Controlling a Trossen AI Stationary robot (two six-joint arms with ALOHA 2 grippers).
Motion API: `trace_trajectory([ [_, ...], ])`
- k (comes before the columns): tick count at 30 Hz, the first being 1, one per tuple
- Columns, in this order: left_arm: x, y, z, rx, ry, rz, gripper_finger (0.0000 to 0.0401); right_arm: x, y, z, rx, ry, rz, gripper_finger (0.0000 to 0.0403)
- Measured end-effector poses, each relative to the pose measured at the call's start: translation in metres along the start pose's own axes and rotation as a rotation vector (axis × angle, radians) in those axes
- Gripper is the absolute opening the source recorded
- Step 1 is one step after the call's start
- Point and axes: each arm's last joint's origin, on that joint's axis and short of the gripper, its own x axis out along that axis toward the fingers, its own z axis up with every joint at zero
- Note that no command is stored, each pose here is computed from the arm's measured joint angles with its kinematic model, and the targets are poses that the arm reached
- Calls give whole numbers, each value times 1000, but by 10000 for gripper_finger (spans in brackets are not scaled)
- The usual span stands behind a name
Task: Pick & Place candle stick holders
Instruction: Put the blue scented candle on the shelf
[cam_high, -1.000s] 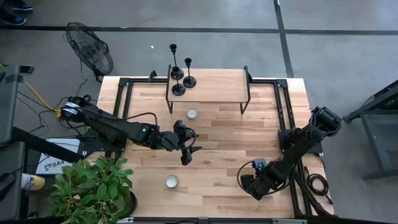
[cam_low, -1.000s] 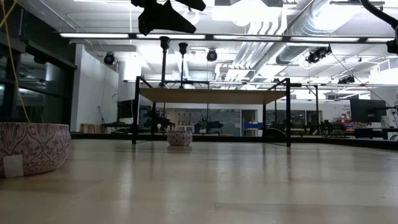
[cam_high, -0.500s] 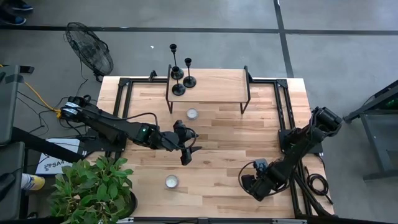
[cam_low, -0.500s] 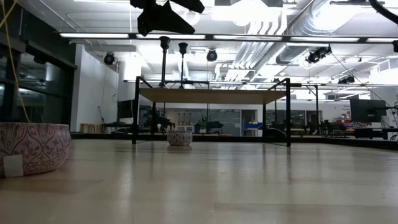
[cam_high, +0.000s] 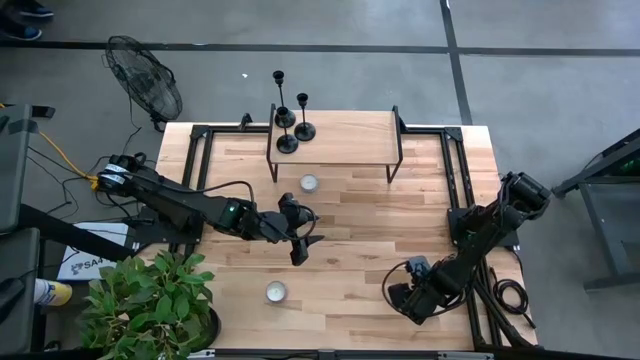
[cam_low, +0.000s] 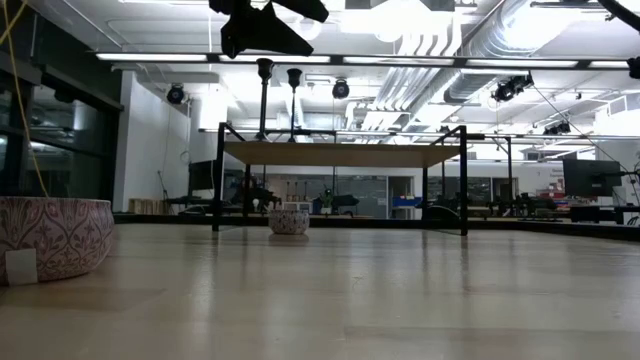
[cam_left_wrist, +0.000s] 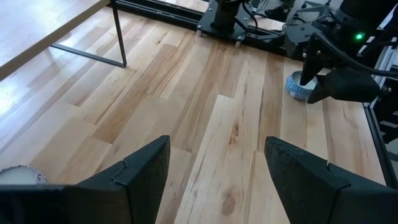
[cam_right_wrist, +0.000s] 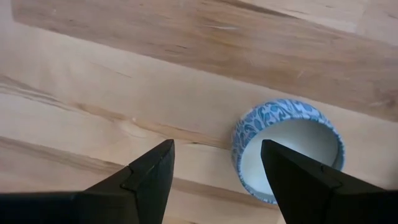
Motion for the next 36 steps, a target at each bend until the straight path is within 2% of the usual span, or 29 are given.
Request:
trace_trajectory([
  [5,0,0,0,0,0,0,257,0,-1,0,-15,17,-20,236],
  [17,0,0,0,0,0,-1,257,0,1,-1,111,31,-5,236],
  [25,0,0,0,0,0,0,257,0,0,-1,14,27,-5,236],
  [29,0,0,0,0,0,-1,257,0,0,-1,2,29,-16,233],
  [36,0,0,0,0,0,-1,257,0,0,-1,-21,35,-19,197],
])
